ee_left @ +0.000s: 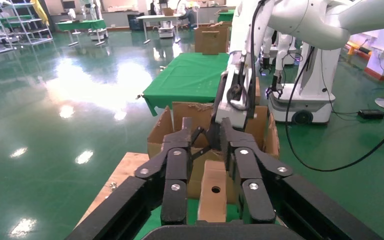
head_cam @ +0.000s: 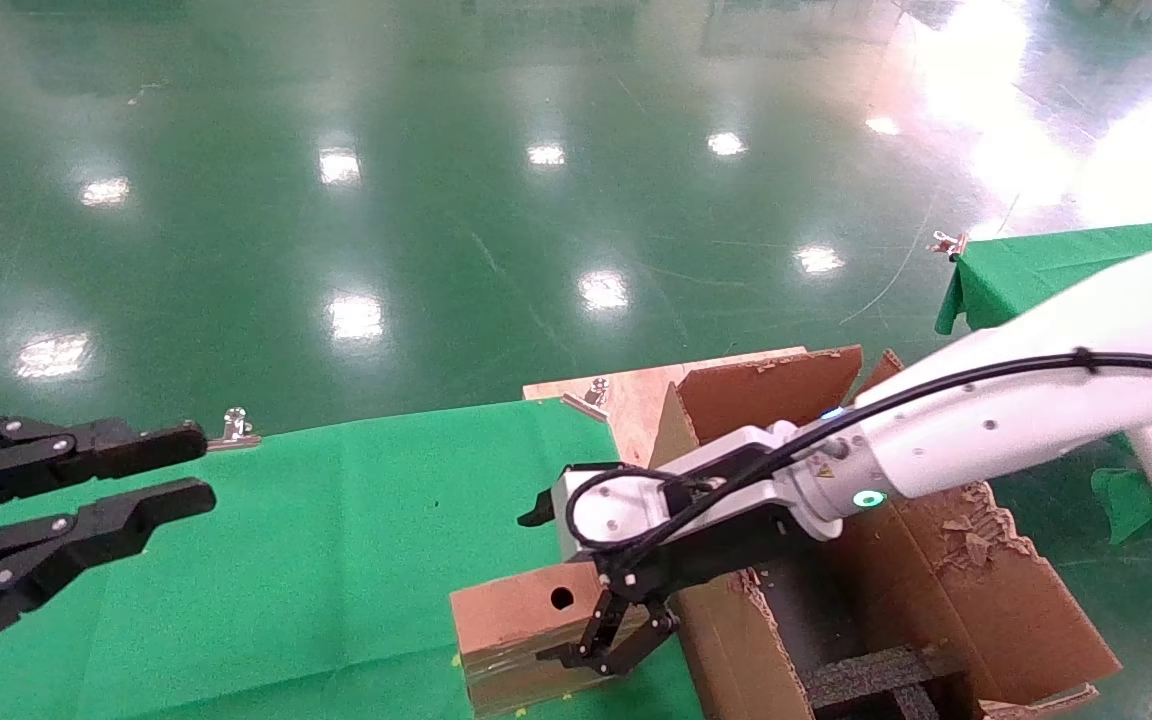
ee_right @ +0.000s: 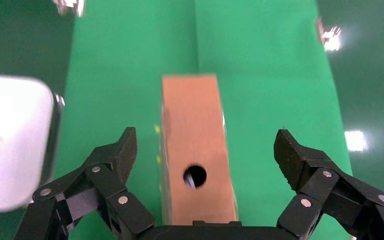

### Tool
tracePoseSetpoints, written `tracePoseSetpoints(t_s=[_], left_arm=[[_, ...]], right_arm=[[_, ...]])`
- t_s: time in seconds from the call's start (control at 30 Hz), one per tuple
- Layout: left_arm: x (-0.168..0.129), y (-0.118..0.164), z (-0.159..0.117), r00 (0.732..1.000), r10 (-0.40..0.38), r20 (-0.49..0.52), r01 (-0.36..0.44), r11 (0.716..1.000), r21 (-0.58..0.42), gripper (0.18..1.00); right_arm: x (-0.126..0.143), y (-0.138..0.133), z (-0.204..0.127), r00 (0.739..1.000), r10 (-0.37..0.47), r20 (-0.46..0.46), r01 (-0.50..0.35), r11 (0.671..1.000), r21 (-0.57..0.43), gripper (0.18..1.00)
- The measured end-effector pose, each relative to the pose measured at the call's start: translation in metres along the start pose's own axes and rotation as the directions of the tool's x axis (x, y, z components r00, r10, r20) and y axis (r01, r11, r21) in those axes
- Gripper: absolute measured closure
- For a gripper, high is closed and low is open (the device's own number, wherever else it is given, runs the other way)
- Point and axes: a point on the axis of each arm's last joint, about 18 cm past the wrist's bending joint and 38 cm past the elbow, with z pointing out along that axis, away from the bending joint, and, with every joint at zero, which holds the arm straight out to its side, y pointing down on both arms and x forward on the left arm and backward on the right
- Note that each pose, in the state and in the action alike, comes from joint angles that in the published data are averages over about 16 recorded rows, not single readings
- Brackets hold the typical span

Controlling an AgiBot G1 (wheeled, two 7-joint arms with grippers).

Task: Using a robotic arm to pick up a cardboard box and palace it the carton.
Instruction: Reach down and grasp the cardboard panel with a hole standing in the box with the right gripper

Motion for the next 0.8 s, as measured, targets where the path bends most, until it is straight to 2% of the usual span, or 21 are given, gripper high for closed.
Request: tracePoseSetpoints(t_s=[0.13, 0.33, 0.53, 0.8], left_arm=[[0.0, 0.0, 0.0, 1.0, 0.0, 0.0, 0.0, 1.0, 0.0, 0.853], [0.0, 0.0, 0.0, 1.0, 0.0, 0.0, 0.0, 1.0, 0.0, 0.93], [0.0, 0.0, 0.0, 1.0, 0.0, 0.0, 0.0, 1.0, 0.0, 0.975], [0.0, 0.0, 0.0, 1.0, 0.0, 0.0, 0.0, 1.0, 0.0, 0.99]], right_arm=[[0.005, 0.001, 0.009, 0.999, -0.04, 0.017, 0.041, 0.996, -0.075, 0.178], [0.012, 0.001, 0.017, 0.995, -0.09, 0.04, 0.095, 0.981, -0.167, 0.178], [0.016, -0.001, 0.021, 0.991, -0.122, 0.055, 0.132, 0.967, -0.218, 0.178], [0.017, -0.002, 0.023, 0.987, -0.141, 0.073, 0.154, 0.959, -0.237, 0.178]])
